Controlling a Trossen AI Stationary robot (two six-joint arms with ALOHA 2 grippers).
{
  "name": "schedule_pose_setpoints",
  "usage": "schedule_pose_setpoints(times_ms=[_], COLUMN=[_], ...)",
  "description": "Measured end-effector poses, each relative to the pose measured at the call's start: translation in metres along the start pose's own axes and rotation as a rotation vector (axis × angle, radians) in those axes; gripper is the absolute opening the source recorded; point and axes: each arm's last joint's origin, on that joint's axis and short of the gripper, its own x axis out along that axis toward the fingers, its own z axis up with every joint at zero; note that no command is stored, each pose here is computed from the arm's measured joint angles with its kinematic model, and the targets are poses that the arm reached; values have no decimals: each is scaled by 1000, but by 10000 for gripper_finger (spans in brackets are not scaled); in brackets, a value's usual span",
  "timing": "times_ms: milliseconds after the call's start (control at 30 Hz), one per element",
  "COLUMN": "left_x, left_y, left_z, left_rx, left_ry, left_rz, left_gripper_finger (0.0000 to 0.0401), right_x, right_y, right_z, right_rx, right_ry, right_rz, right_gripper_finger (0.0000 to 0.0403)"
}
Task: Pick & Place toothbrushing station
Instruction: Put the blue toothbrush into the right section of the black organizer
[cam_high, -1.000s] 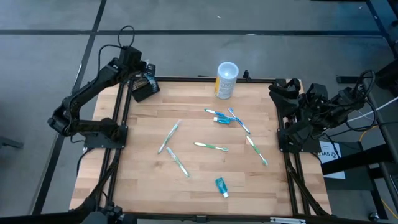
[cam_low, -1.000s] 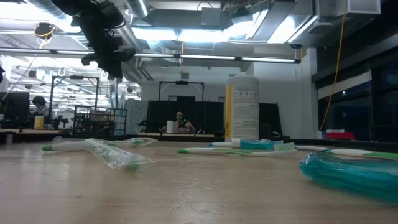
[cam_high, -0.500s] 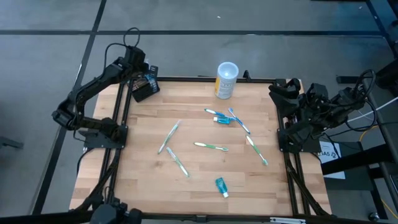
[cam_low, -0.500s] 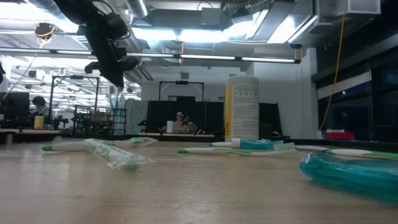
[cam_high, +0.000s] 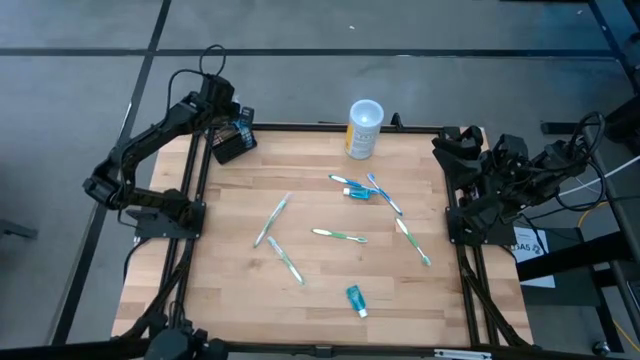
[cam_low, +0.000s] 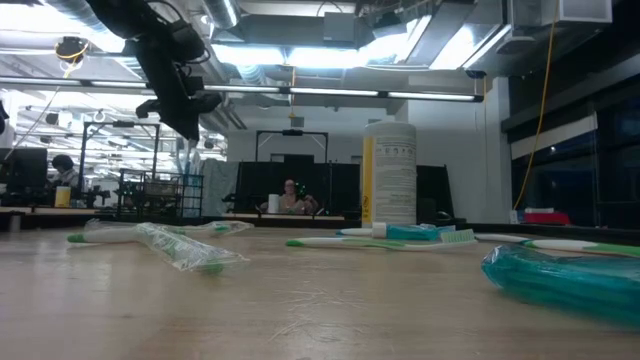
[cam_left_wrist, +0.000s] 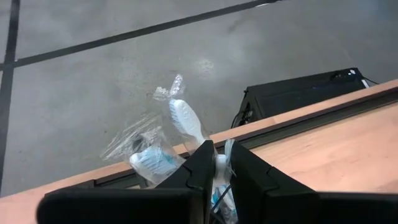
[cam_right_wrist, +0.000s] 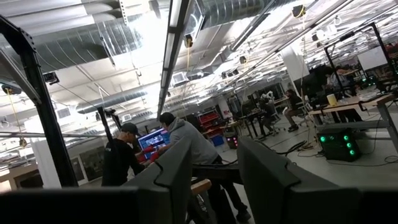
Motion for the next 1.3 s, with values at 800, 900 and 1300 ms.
schedule_pose_setpoints(times_ms=[800,900,1300], left_x=[-38,-47,-97], left_y=[-8,-26,-138], left_z=[8,3,-55], left_rx=[76,153,544], left_ry=[-140,-116,-100], left_rz=[-280,-502,-729], left_gripper_finger=[168,170,145], right_x=[0,0,-2], right_y=[0,0,1], right_z=[0,0,-2], right_rx=[-3,-18,-67], right_ry=[0,0,26], right_rz=[0,0,-15], right_gripper_finger=[130,130,130])
